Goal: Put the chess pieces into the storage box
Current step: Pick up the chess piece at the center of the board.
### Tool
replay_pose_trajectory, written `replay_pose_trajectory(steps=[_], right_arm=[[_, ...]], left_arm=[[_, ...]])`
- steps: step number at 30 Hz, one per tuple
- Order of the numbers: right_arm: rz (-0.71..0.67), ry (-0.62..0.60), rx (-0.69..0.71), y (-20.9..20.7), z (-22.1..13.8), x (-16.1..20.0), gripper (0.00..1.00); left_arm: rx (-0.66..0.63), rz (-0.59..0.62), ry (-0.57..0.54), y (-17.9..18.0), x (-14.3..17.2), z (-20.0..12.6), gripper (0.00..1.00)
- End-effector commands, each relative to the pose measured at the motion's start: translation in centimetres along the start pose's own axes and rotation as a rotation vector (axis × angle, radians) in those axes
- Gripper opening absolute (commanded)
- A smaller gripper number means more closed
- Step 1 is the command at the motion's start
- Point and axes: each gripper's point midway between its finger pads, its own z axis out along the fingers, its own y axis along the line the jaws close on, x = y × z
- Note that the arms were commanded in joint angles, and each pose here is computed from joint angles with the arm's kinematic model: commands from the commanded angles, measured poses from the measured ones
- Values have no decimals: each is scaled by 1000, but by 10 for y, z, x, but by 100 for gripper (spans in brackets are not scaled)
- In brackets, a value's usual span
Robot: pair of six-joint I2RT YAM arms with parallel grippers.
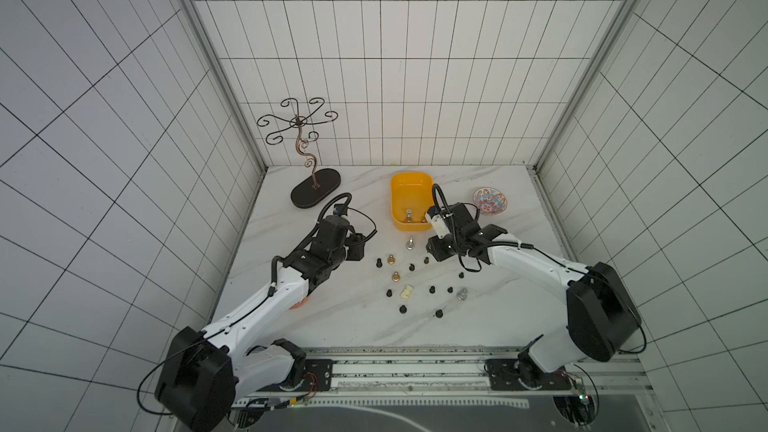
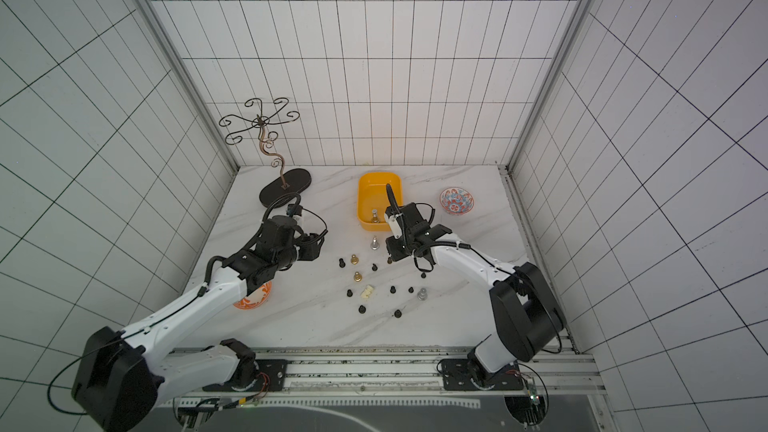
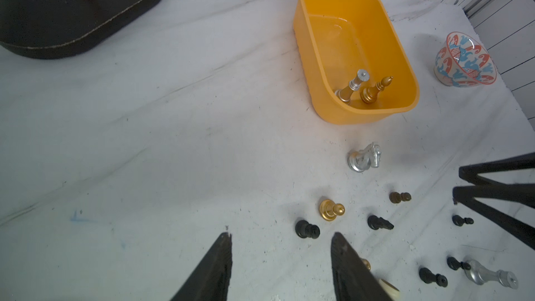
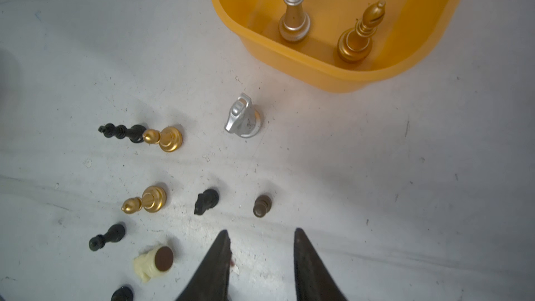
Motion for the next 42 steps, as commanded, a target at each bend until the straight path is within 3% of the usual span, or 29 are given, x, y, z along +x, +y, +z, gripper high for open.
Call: replay_pose_trajectory(steps=[1, 12, 24, 42], right_arm=[[-36, -132, 15, 14, -4, -59, 43], [-7, -95, 21, 33, 42, -72, 46], [15, -38, 80, 23, 66, -59, 40], [17, -34, 98, 20, 75, -58, 16]], left_arm=[[17, -45, -18, 2, 6, -10, 58], [19, -75, 14, 13, 36, -19, 64], [39, -82, 52, 12, 53, -16, 67], [50, -83, 56, 6, 58, -19, 69]])
